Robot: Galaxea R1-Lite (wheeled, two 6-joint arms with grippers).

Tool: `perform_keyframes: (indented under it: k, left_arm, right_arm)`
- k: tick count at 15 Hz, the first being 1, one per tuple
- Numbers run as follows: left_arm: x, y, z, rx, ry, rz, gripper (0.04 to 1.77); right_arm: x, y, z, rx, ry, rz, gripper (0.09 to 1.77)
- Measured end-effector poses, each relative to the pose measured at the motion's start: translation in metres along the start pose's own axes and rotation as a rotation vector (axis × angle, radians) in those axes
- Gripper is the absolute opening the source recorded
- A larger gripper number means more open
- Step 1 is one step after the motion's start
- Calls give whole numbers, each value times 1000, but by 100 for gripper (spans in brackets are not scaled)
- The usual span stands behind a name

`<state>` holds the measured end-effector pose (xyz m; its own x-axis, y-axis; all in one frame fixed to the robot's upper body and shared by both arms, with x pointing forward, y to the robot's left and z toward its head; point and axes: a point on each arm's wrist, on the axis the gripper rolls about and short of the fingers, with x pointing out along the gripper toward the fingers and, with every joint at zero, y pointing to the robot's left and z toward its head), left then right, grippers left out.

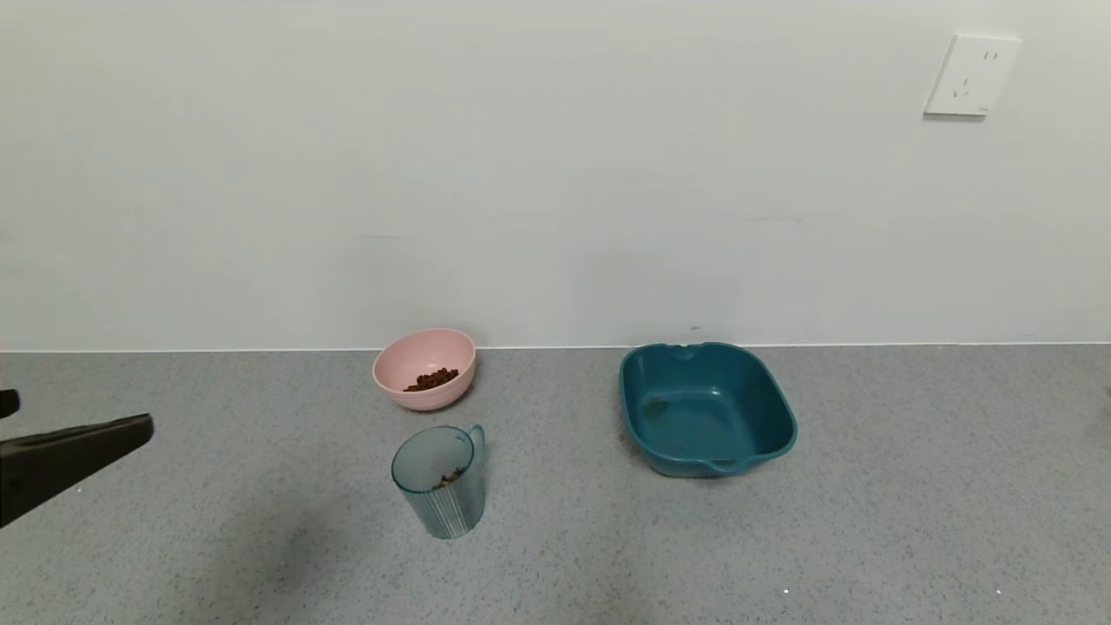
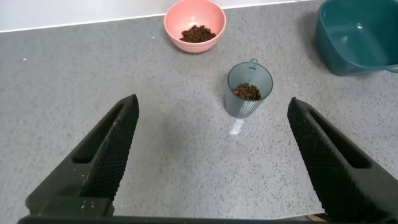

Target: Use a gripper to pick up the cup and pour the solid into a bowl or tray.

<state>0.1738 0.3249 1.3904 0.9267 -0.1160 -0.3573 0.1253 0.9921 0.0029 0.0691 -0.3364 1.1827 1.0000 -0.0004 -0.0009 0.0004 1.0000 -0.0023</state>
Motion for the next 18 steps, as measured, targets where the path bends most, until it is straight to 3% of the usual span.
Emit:
perform_keyframes:
  k: [3,10,14,18]
  left_arm:
    - [-34,1,-10,-11,-66,44,171]
    - [-102,1,-48,-31,-171,295,172]
    - [-138,-2,-76,-33,-234,328,172]
    - [-154,-7,-100,-40,-295,339,172]
  right_arm:
    - [0,0,0,0,0,0,171]
    - [0,0,0,0,0,0,171]
    - [0,0,0,0,0,0,171]
    - [0,0,0,0,0,0,171]
